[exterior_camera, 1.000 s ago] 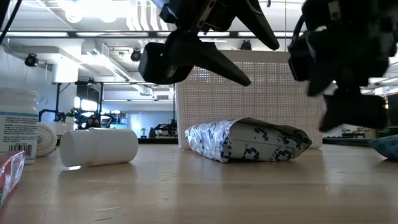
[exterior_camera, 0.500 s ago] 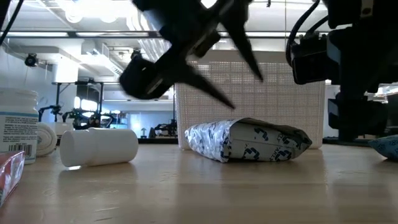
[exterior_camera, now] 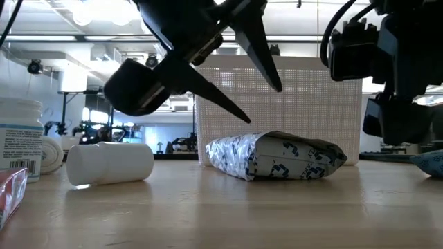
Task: Pick & place medical supplies in basket/bin
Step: Put the white mailer bag into the white bin
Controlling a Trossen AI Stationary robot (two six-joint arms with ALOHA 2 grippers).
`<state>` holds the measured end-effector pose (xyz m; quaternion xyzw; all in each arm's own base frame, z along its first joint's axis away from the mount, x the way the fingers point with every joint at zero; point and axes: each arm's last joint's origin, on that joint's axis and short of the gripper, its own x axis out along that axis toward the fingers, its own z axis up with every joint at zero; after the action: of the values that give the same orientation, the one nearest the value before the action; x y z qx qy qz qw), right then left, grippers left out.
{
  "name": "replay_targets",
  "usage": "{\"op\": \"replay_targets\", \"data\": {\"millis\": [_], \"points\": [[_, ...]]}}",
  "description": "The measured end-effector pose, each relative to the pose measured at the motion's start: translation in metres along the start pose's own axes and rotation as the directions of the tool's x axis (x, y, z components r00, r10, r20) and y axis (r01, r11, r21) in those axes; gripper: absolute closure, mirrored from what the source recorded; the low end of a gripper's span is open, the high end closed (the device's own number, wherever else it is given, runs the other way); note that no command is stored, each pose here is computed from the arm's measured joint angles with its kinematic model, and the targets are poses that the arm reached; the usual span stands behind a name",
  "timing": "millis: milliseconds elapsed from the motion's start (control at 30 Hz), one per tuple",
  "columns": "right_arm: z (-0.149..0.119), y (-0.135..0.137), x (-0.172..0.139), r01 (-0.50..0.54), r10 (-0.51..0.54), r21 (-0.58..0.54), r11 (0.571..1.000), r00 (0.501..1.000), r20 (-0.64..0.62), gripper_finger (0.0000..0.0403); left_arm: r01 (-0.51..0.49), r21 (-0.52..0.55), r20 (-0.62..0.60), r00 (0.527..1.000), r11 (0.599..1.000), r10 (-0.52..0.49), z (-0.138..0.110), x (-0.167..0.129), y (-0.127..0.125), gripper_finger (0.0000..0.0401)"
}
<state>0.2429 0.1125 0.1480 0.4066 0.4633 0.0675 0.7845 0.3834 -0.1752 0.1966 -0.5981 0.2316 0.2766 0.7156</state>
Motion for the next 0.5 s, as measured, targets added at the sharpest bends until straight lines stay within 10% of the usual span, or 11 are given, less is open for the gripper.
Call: {"op": "replay_targets", "data": {"millis": [500], "points": [[-0.012,0.007,-0.003,0.002,-0.006,0.099,0.995,0.999,0.038,0.0156,-0.011,-0.033,0.016,1.0,0.999,0.012,0.002,0.02,0.006,0.0235]]}}
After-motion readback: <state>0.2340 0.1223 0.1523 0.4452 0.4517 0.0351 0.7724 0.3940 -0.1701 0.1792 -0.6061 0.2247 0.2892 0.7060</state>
